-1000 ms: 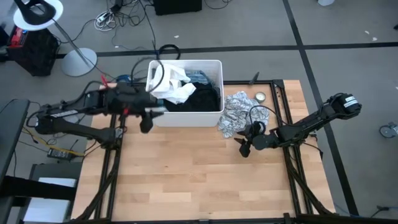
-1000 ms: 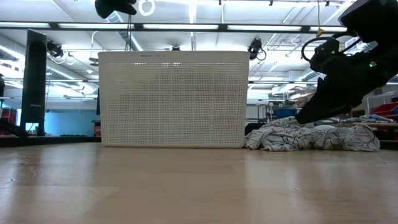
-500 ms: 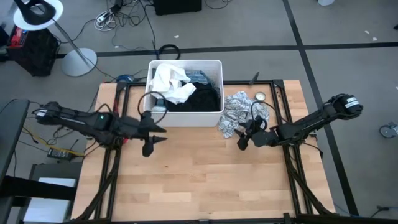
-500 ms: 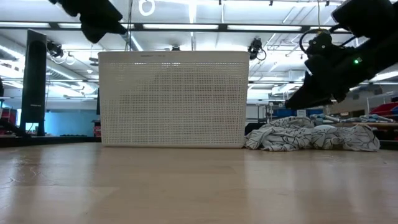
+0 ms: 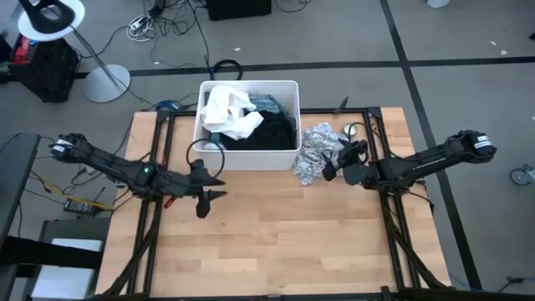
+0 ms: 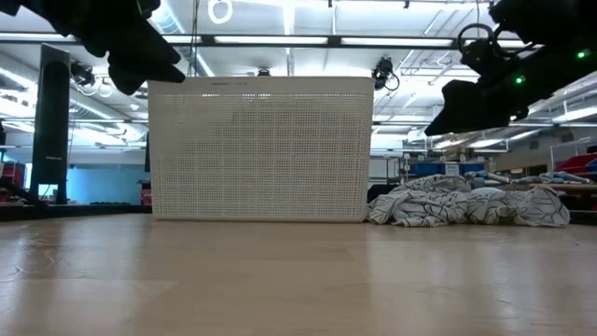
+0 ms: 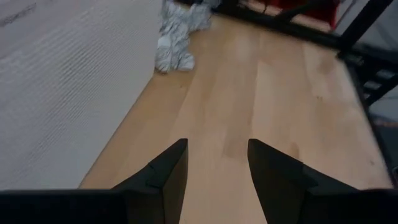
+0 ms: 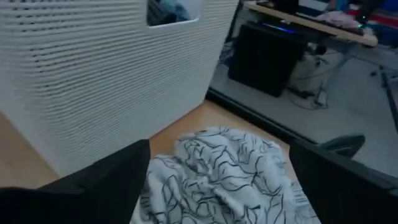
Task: Sort clothes
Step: Put the white patterned shirt into the white laundry bin
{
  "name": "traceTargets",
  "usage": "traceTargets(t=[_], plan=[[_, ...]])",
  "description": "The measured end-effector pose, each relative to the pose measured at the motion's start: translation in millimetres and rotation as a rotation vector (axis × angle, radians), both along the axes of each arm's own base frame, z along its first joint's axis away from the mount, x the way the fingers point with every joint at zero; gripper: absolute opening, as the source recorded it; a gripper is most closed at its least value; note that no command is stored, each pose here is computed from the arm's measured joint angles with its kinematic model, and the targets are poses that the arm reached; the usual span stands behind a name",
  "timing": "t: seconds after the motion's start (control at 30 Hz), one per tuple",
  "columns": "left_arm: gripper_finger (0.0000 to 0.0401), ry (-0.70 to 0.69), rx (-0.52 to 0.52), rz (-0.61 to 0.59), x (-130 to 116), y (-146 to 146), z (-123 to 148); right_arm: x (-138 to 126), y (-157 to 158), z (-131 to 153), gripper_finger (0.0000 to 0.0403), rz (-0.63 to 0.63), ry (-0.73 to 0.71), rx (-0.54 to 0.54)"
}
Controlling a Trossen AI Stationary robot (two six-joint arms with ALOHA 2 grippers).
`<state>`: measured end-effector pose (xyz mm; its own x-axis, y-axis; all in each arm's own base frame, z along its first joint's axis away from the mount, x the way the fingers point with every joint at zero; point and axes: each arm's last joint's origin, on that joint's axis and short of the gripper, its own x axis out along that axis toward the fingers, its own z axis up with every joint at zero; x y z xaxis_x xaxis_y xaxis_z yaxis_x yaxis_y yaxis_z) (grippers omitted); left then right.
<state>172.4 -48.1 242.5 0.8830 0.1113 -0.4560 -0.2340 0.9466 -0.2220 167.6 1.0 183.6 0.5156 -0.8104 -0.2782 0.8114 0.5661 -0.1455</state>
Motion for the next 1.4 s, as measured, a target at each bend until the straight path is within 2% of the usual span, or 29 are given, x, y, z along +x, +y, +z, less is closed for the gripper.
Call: traceTargets(t=[0.17, 0.33, 0.43, 0.57, 0.8, 0.97, 1.13, 1.27, 1.4], plan=[[0.0173, -0.068, 0.006, -0.017, 2.0, -1.9, -5.9, 0.9, -0.4, -3.6, 0.0398, 0.073, 0.035, 0.061], [0.0173, -0.092, 0.012, -0.023, 2.6, -2.0, -6.7, -0.9, -7.9, -8.6, 0.0388, 0.042, 0.094, 0.073], [0.0173, -0.092, 0.011, -0.022, 2.6, -2.0, -6.7, -1.6, -18.2, -14.0, 0.0382, 0.041, 0.137, 0.142], [0.0173, -0.100, 0.013, -0.017, 2.9, -1.9, -6.0, -3.3, -35.9, -21.8, 0.0378, -0.033, 0.144, 0.248], [0.0173, -0.112, 0.018, -0.008, 3.3, -1.7, -4.9, -4.6, -64.7, -31.0, 0.0377, -0.124, 0.155, 0.343], [0.0173, -0.114, 0.018, -0.008, 3.4, -1.8, -4.7, 1.5, -82.2, -37.9, 0.0376, -0.101, 0.097, 0.434], [0.0173, -0.104, 0.021, -0.008, 3.0, -1.6, -5.6, 8.7, -91.3, -54.0, 0.0372, -0.054, 0.123, 0.517], [0.0173, -0.086, 0.014, -0.003, 2.2, -1.4, -7.4, 14.7, -94.3, -64.9, 0.0343, -0.053, 0.138, 0.525], [0.0173, -0.073, 0.021, -0.025, 1.9, -1.8, -8.4, 20.2, -96.0, -69.3, 0.0272, -0.047, 0.120, 0.514]])
